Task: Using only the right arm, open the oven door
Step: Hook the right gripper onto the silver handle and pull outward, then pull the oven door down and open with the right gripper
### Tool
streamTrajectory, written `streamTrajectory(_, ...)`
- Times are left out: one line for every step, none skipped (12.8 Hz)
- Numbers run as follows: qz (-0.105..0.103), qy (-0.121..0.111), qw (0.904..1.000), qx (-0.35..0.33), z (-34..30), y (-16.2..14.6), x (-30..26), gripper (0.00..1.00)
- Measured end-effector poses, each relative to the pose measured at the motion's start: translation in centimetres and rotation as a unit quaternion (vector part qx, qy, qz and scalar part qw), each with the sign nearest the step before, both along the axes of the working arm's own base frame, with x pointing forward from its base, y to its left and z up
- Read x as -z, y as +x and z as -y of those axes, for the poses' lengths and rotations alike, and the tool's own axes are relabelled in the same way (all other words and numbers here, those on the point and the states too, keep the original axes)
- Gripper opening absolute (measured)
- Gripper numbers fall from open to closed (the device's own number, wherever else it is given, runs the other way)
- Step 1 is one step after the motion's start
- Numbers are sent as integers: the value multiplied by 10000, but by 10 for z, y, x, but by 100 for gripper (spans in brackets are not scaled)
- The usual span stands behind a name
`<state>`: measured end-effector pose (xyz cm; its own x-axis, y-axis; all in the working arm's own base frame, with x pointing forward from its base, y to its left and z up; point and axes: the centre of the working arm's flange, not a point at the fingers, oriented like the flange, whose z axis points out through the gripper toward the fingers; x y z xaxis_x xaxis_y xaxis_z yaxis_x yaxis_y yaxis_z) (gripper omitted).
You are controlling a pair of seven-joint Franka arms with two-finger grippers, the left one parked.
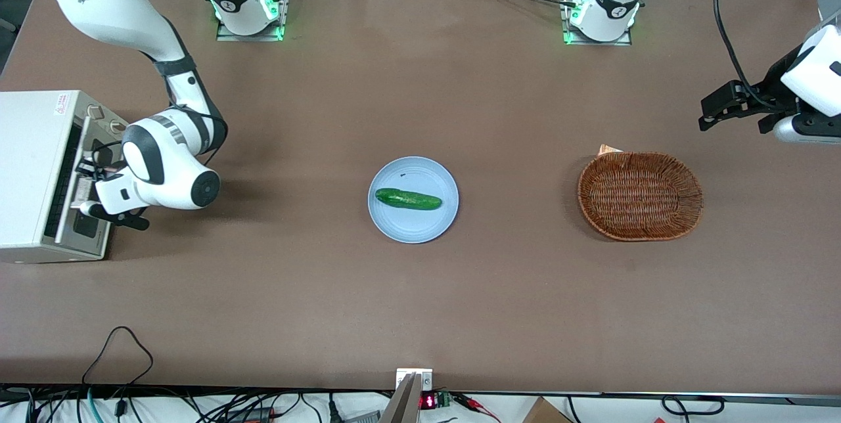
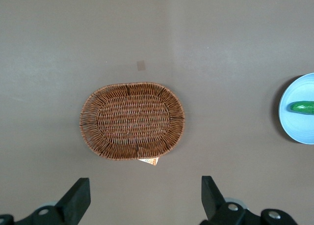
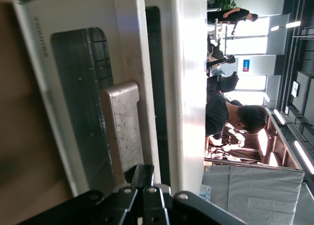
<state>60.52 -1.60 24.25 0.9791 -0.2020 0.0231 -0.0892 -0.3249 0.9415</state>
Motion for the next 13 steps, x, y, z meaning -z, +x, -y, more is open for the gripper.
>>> streamTrajectory(4,84,10000,-6,-8,0,1,1)
streamTrajectory(2,123,9999,-14,-12,-1,2,1)
streamTrajectory(0,132,9999,-17,-12,-1,3,1)
streamTrajectory(0,133,9999,-17,-12,-1,3,1)
streamTrajectory(-1,138,9999,-20,-12,-1,4,1)
streamTrajectory(1,156,9999,-18,-13,-1,4,1)
streamTrajectory(15,210,9998,5,-14,0,4,1)
streamTrajectory(51,319,9995,58,-17,1,3,1)
streamTrajectory(88,446,9989,118,-20,2,3,1)
streamTrajectory(102,527,9985,143,-23,2,4,1)
streamTrajectory(94,563,9983,143,-26,2,6,1)
streamTrajectory(73,577,9982,130,-30,2,9,1)
streamTrajectory(44,585,9982,108,-34,2,13,1)
